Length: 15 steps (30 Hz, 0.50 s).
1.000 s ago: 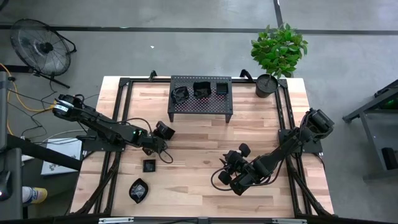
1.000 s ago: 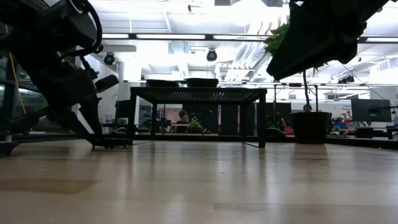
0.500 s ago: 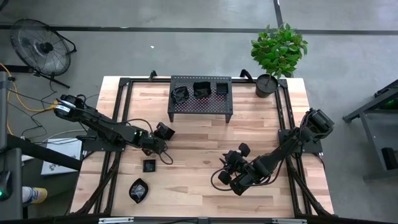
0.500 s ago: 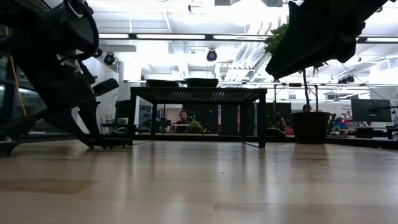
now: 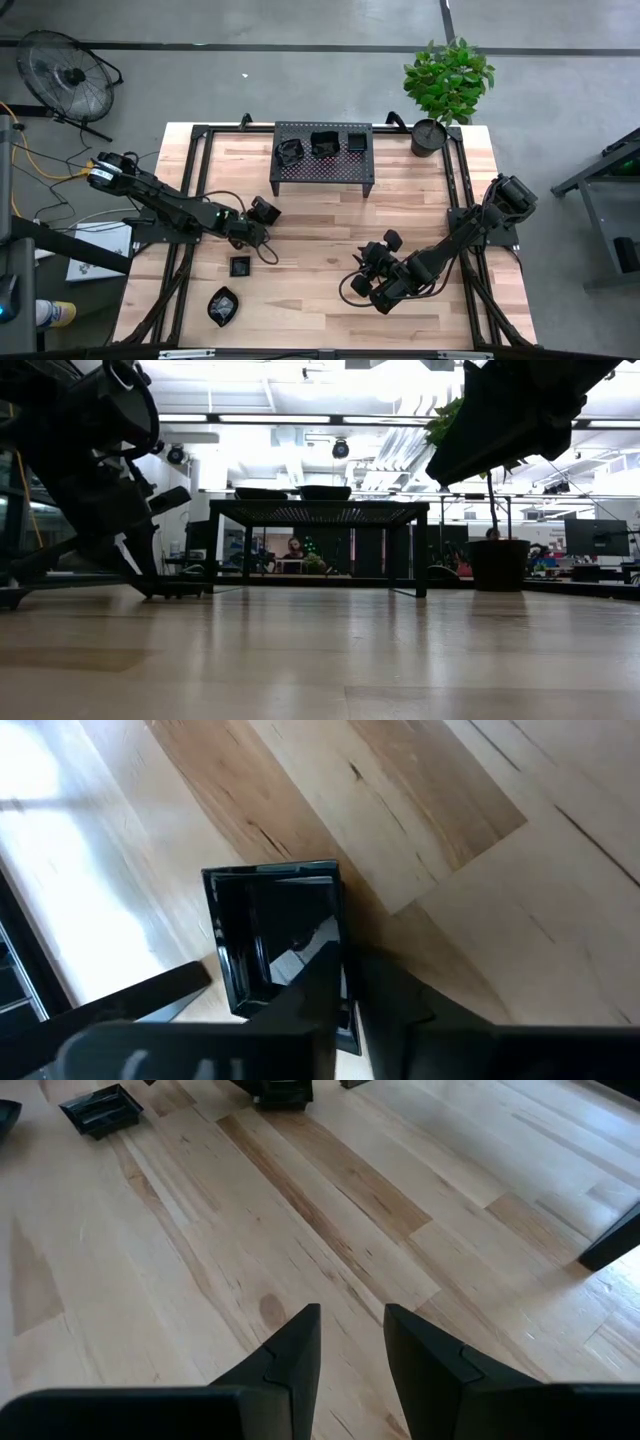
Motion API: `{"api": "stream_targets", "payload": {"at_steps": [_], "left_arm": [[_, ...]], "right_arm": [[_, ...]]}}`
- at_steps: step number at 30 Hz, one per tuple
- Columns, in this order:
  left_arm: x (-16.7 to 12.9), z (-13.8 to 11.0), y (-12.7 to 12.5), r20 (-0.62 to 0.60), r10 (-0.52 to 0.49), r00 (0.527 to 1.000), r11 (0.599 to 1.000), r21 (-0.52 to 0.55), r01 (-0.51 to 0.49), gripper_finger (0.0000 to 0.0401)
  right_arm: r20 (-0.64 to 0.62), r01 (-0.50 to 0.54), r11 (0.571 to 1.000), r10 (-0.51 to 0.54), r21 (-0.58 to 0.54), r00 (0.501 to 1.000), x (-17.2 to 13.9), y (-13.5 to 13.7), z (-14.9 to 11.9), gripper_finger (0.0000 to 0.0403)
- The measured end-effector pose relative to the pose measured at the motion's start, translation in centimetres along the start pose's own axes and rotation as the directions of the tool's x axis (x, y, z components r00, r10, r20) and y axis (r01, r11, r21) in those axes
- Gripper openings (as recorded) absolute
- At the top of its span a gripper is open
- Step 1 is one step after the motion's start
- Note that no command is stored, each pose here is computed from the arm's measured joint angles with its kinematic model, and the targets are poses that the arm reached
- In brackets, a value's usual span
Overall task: Pick & Place Mini shaped plates
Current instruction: Stack the square plate on top of the square plate on the shelf
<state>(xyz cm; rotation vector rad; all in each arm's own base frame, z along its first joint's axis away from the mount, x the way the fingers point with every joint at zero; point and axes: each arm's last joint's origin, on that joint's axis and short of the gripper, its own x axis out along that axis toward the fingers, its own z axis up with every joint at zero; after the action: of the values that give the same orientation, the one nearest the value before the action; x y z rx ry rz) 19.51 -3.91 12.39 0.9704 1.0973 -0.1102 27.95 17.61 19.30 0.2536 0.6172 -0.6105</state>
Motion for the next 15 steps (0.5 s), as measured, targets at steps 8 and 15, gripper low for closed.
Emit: {"api": "stream_targets", "payload": {"at_steps": [8,15], "left_arm": [[0.00,0.01,0.01,0.001,0.000,1.000,1.000,-0.008,0.000,0.0010],[0.00,0.01,0.01,0.001,0.001,1.000,1.000,-0.008,-0.001,0.0003]], "right_arm": [[0.000,0.000,1.000,0.000,0.000,1.000,0.00,0.00,0.01,0.0108],[-0.003,-0.001,1.000,0.001,0.000,1.000,0.00,0.01,0.00,0.0108]]}}
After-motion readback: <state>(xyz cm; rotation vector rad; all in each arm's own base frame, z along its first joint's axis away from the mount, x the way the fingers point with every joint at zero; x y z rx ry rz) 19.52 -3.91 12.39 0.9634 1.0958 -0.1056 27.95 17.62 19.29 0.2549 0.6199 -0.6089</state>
